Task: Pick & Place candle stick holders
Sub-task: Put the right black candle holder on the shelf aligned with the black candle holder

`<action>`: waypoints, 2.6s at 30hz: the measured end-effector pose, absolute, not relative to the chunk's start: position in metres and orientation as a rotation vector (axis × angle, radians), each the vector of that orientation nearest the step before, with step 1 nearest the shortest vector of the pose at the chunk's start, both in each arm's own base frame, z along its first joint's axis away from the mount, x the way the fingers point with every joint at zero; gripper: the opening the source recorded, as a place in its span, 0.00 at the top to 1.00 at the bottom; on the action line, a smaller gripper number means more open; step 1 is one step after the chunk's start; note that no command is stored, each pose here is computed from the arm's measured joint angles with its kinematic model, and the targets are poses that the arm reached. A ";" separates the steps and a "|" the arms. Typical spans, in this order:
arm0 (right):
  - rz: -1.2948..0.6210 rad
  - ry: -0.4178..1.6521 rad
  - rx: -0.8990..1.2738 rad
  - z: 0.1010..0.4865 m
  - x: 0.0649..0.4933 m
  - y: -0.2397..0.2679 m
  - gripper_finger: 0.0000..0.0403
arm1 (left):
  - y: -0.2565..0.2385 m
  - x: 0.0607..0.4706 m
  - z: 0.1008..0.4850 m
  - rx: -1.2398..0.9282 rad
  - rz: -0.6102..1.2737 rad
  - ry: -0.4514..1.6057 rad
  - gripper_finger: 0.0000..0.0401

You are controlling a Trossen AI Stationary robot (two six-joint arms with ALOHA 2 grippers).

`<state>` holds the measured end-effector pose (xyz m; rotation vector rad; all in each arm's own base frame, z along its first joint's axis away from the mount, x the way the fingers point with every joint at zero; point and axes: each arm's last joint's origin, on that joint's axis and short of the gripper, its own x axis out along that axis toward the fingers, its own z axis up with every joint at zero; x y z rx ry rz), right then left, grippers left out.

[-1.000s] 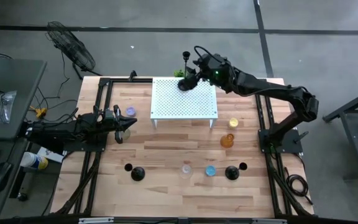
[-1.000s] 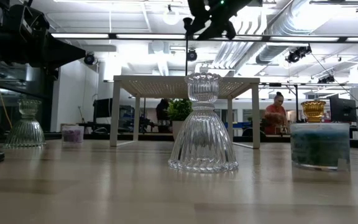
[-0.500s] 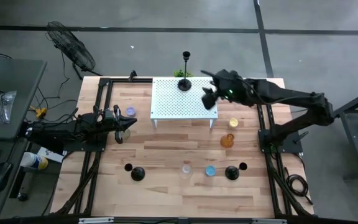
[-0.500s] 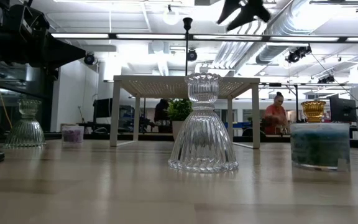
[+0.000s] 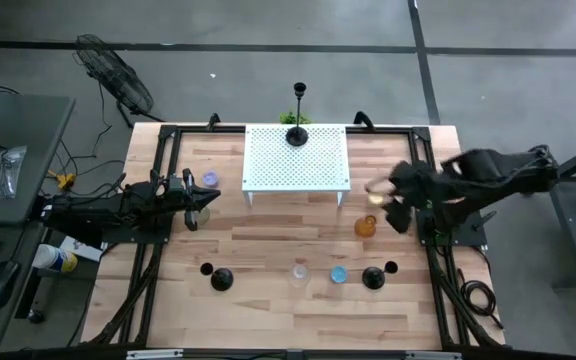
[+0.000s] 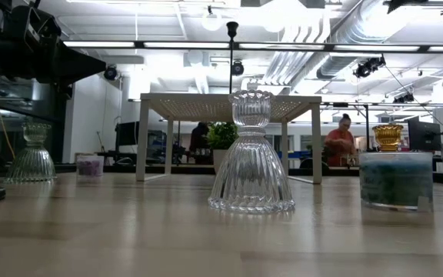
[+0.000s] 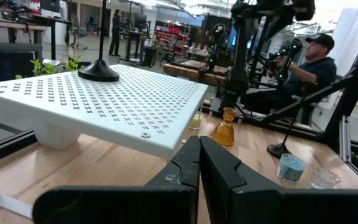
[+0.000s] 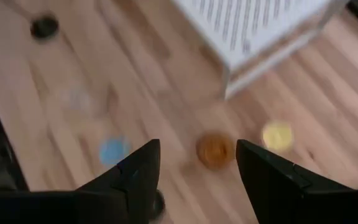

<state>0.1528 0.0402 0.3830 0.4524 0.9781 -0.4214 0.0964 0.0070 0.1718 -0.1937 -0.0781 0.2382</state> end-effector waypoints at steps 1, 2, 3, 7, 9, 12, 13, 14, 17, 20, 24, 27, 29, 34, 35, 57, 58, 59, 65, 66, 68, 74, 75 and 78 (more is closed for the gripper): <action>-0.415 1.010 0.449 0.382 0.146 0.046 0.49 | 0.007 0.096 0.172 -0.194 0.238 -0.078 0.99; -0.416 1.044 0.449 0.381 0.139 0.051 0.49 | 0.007 0.096 0.172 -0.194 0.238 -0.079 0.99; -0.423 1.077 0.452 0.379 0.133 0.056 0.49 | 0.007 0.096 0.172 -0.194 0.238 -0.078 0.99; -0.342 1.146 0.456 0.370 0.117 0.078 0.49 | 0.007 0.096 0.172 -0.194 0.238 -0.078 0.99; -0.329 1.174 0.460 0.362 0.111 0.088 0.49 | 0.007 0.096 0.172 -0.194 0.238 -0.079 0.99; -0.326 1.247 0.482 0.349 0.103 0.100 0.49 | 0.007 0.096 0.172 -0.194 0.238 -0.078 0.99; -0.323 1.260 0.492 0.344 0.102 0.103 0.49 | 0.007 0.096 0.172 -0.194 0.238 -0.078 0.99; -0.315 1.263 0.499 0.340 0.101 0.107 0.49 | 0.007 0.096 0.172 -0.194 0.238 -0.079 0.99; -0.271 1.253 0.485 0.327 0.100 0.118 0.49 | 0.007 0.096 0.172 -0.194 0.238 -0.078 0.99; -0.222 1.252 0.464 0.311 0.099 0.130 0.49 | 0.007 0.096 0.172 -0.194 0.238 -0.078 0.99; -0.151 1.264 0.466 0.285 0.099 0.146 0.49 | 0.007 0.096 0.172 -0.193 0.238 -0.078 0.99; -0.111 1.240 0.474 0.268 0.101 0.153 0.49 | 0.007 0.096 0.172 -0.194 0.238 -0.078 0.99; -0.098 1.205 0.455 0.256 0.103 0.155 0.49 | 0.007 0.096 0.172 -0.194 0.237 -0.078 0.99; -0.097 1.109 0.418 0.234 0.108 0.154 0.49 | 0.007 0.096 0.172 -0.193 0.238 -0.078 0.99; -0.087 1.095 0.411 0.232 0.110 0.154 0.49 | 0.007 0.096 0.172 -0.194 0.238 -0.078 0.99; -0.059 0.849 0.254 0.226 0.121 0.155 0.53 | 0.007 0.096 0.172 -0.193 0.238 -0.078 0.99; -0.059 0.849 0.254 0.226 0.121 0.155 0.55 | 0.007 0.096 0.172 -0.194 0.238 -0.079 0.99; -0.059 0.850 0.254 0.226 0.121 0.155 0.56 | 0.007 0.096 0.172 -0.194 0.238 -0.078 0.99; -0.058 0.850 0.253 0.226 0.121 0.155 0.68 | 0.007 0.096 0.172 -0.194 0.238 -0.078 0.99; -0.058 0.851 0.253 0.226 0.121 0.155 0.70 | 0.007 0.096 0.172 -0.194 0.238 -0.078 0.99; -0.058 0.851 0.253 0.226 0.121 0.155 0.73 | 0.007 0.096 0.172 -0.194 0.238 -0.079 0.99; -0.058 0.851 0.253 0.226 0.121 0.155 0.79 | 0.007 0.096 0.172 -0.194 0.238 -0.079 0.99; -0.058 0.851 0.253 0.226 0.121 0.155 0.80 | 0.007 0.096 0.172 -0.194 0.238 -0.078 0.99; -0.057 0.851 0.252 0.226 0.121 0.155 0.82 | 0.007 0.096 0.172 -0.194 0.238 -0.078 0.99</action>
